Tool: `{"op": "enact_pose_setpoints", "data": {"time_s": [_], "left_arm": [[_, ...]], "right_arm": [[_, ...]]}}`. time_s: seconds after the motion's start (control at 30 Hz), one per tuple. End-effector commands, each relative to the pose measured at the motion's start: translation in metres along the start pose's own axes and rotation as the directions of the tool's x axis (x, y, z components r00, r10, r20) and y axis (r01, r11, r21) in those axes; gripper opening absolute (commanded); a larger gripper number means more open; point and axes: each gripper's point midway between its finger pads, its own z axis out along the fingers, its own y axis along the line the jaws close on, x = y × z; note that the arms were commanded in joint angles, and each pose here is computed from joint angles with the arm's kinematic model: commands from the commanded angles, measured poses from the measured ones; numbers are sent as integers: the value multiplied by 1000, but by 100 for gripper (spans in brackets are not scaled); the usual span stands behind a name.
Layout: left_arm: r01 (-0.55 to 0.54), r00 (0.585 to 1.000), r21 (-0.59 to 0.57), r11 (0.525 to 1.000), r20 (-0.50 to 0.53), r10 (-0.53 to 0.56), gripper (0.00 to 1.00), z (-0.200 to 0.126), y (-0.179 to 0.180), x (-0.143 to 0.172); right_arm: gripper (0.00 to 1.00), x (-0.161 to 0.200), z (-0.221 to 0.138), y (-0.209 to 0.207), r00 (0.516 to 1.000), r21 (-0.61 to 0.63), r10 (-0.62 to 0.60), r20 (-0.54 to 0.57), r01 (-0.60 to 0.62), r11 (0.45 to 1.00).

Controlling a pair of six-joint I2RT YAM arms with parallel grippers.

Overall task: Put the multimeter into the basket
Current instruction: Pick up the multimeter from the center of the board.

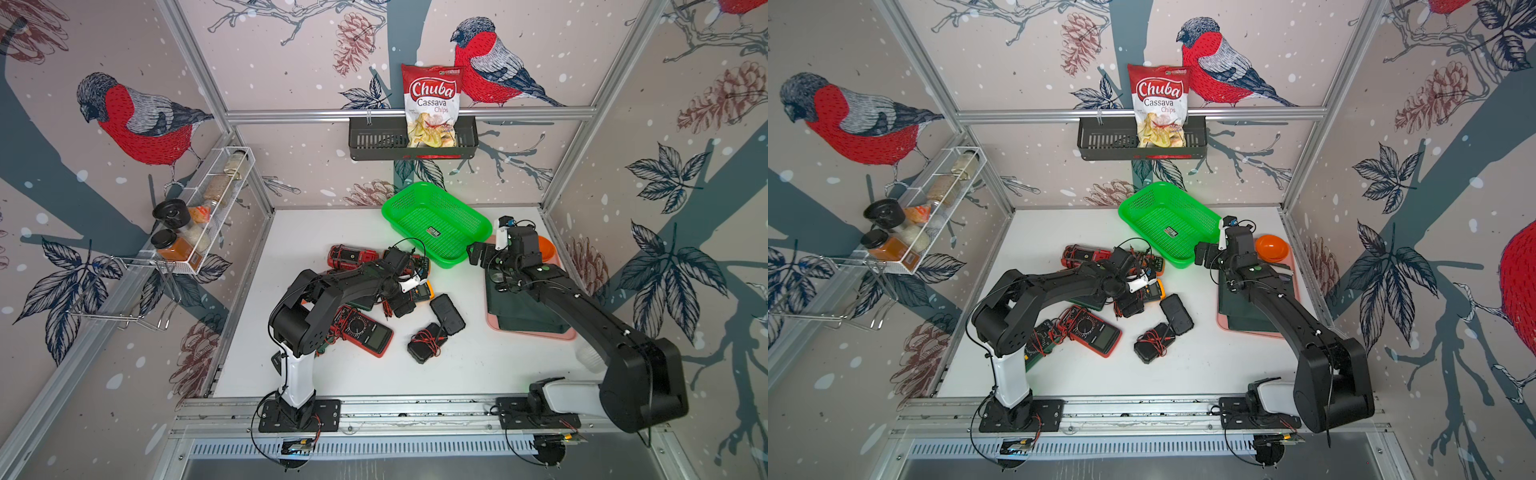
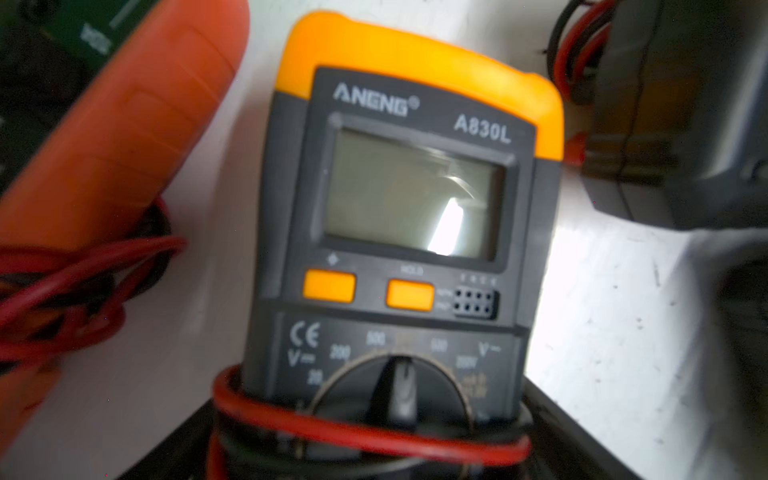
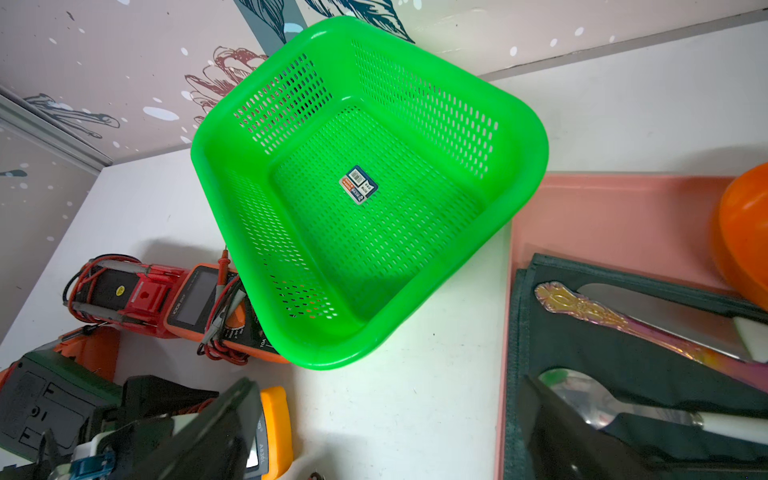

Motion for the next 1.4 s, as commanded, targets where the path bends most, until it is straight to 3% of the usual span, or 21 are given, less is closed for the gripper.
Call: {"op": "enact_pose_setpoints", "data": {"time_s": [0.0,0.03,0.1,0.17,0.3,0.57,0.7,0.83,1.07,1.37], "left_arm": [[-6,999,-34,999,-51,4,83,0,2,13],[-6,999,-40,999,-42,4,73,-1,3,11],[-6,1000,-53,999,-20,5,41,-5,5,6],[-3,1000,-63,998,7,3,20,-11,7,0],[5,996,-82,997,92,2,2,-31,7,-17],[144,937,-161,976,339,-82,0,-102,14,-54],[261,875,-165,951,456,-161,0,-132,20,-69],[337,811,-130,932,543,-218,0,-150,24,-83],[375,761,-91,923,598,-250,0,-164,28,-101],[344,746,-19,939,613,-261,0,-164,22,-114]], "right_arm": [[100,1,4,2,1000,13,3,-5,-3,1000],[100,2,6,3,1000,16,5,-8,-4,1000],[100,5,9,6,1000,19,11,-19,-11,1000],[100,8,11,12,999,11,23,-26,-23,1000],[100,12,12,29,999,-25,43,-27,-44,999],[100,-4,-19,71,985,-259,163,58,-143,955],[100,-26,-51,95,959,-430,244,143,-162,888],[99,-36,-65,116,945,-573,292,148,-159,804],[91,-30,-51,150,958,-691,278,67,-156,706],[89,-17,-19,182,975,-716,223,8,-150,682]]}}
